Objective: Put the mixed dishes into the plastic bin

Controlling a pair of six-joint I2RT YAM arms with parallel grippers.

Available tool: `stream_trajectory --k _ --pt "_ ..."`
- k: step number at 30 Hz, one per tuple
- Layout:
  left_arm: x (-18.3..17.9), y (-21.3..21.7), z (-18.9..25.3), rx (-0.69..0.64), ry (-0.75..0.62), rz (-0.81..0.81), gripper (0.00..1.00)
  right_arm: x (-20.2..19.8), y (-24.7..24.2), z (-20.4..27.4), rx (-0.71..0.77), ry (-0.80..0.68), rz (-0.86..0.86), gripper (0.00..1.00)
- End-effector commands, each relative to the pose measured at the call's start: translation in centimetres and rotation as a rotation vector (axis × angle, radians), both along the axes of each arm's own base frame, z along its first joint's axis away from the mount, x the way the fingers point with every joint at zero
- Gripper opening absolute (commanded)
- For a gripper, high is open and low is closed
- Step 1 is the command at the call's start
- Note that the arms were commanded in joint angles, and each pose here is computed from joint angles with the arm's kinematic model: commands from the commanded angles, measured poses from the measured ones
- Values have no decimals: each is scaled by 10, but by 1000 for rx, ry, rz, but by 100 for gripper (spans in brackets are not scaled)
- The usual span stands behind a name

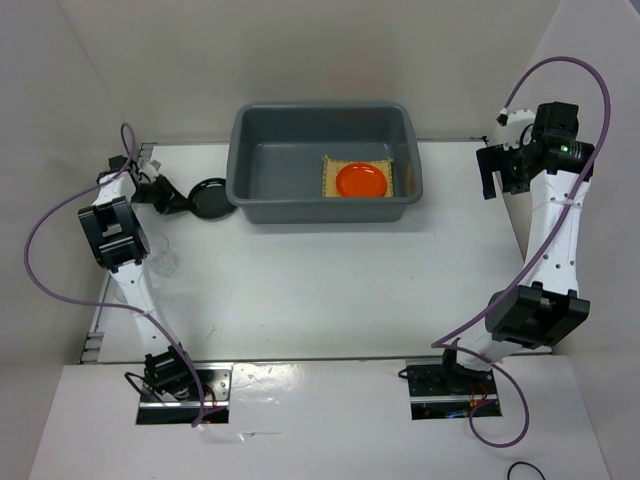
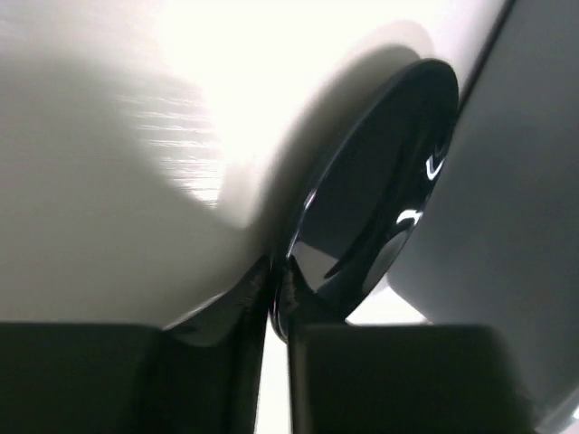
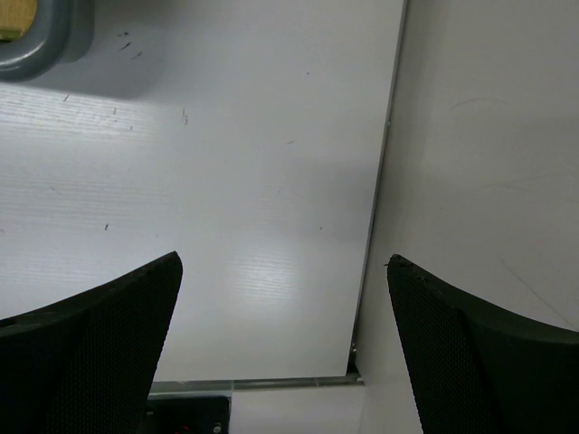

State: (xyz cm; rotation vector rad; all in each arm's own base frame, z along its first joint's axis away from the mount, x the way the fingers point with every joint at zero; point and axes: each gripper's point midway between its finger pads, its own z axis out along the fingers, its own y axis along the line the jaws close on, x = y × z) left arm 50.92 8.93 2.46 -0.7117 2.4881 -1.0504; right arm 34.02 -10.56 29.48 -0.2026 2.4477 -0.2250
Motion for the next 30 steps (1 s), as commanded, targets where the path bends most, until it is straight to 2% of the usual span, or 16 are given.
stream_trajectory --k 1,3,6,7,11,13,14,15,16,17,20,22,23,27,28,30 --pt "-3 -7 -18 -25 11 -23 11 1 -3 15 -41 -63 -7 98" --pt "1 -7 -3 -33 -15 -12 0 0 -3 10 -38 -51 -7 98" --pt "7 1 24 -25 -67 15 0 -2 -2 10 -38 -51 -7 98" --pt "11 6 30 15 -84 25 0 -1 -2 8 -37 -50 -7 98" --pt "12 51 92 95 -174 154 0 2 0 9 -26 -63 6 98" --pt "6 73 127 107 -229 232 0 2 3 6 -14 -57 14 98" --pt "-1 77 128 98 -222 259 0 2 4 6 -7 -59 22 98" --pt "-5 91 158 118 -310 293 0 0 2 1 0 -56 6 98" --pt "-11 93 167 104 -337 319 0 -1 3 0 12 -61 -8 98" --pt "-17 93 179 47 -342 369 0 0 3 0 14 -76 -16 98" --pt "-35 84 209 45 -428 416 0 -9 10 -24 44 -51 -10 98" --pt "-39 60 230 54 -466 378 0 -6 2 -28 2 -88 -36 98" --pt "-43 51 247 80 -516 355 0 -12 0 -54 -3 -49 -50 98" --pt "-61 30 254 68 -536 323 0 -29 -10 -91 -84 -127 -106 98" --pt "-64 20 253 52 -533 302 0 -46 -9 -104 -101 -135 -120 98" --pt "-72 -6 246 26 -521 255 0 -48 -7 -100 -150 -206 -141 98"
